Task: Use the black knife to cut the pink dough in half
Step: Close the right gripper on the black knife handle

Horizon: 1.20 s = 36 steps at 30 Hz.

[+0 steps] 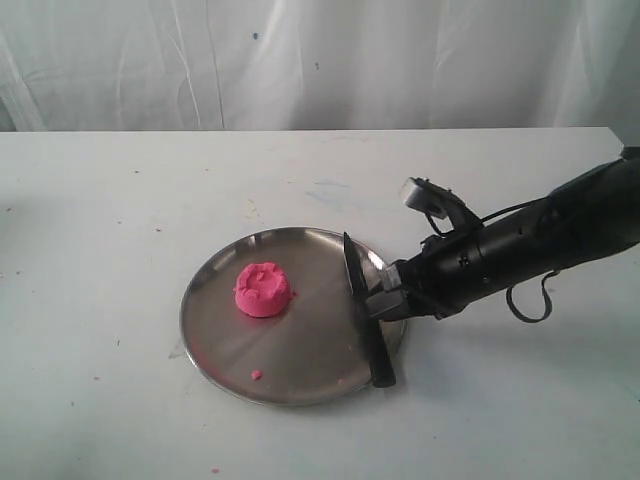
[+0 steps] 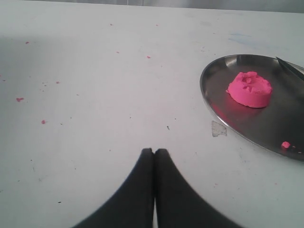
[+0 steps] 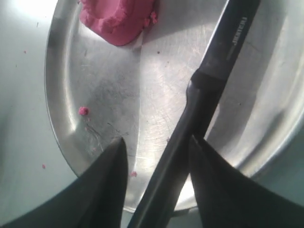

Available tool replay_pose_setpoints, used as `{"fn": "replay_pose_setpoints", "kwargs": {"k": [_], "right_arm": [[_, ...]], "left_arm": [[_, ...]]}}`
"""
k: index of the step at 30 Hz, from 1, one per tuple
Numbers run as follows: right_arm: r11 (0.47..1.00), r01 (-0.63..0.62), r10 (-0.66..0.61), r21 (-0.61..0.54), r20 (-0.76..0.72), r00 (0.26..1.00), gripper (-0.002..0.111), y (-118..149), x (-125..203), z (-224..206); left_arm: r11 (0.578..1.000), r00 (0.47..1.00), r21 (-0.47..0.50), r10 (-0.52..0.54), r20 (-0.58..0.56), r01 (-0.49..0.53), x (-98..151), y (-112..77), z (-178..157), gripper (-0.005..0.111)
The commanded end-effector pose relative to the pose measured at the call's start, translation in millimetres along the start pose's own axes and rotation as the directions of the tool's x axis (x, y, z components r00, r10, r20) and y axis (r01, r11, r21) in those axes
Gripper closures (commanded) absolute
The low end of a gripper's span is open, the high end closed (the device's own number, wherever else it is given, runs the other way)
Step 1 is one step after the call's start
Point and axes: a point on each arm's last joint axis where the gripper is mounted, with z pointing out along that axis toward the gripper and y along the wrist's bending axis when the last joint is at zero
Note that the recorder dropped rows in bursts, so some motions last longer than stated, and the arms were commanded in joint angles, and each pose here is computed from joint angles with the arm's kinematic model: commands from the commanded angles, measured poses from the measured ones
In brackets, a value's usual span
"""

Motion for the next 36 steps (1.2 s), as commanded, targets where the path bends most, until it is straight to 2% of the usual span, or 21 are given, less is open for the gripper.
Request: {"fn": "replay_pose_setpoints", "kwargs": {"k": [1,9,27,29,36], "right_arm": [[1.000,0.007,-0.007,0.027,-0.014,1.000,0.068,-2,-1,4],[0.999,-0.009,0.010,0.048,-0.032,0.999,0.064,-10,2,13],[0.999,-0.028,0.031,0.044,-0.079,0.996,0.064,-12,4,29],[0.998,-0.032,0.036,0.048,-0.078,0.996,0.066,-12,4,29],[0.997,-0.044,0.048,0.060,-0.074,0.996,0.083,-14,4,29]], "left_arm": [[1.000,1.000,-0.003,-0.008,0.005,0.008,1,0.2,0,0.107],[1.000,1.000,-0.003,-0.008,0.005,0.008,1,0.2,0,0.107],[1.000,1.000,-0.003,-0.008,0.005,0.008,1,0.2,0,0.107],[1.000,1.000,-0.003,-0.008,0.005,0.008,1,0.2,0,0.107],[1.000,1.000,-0.003,-0.008,0.005,0.008,1,0.2,0,0.107]]}}
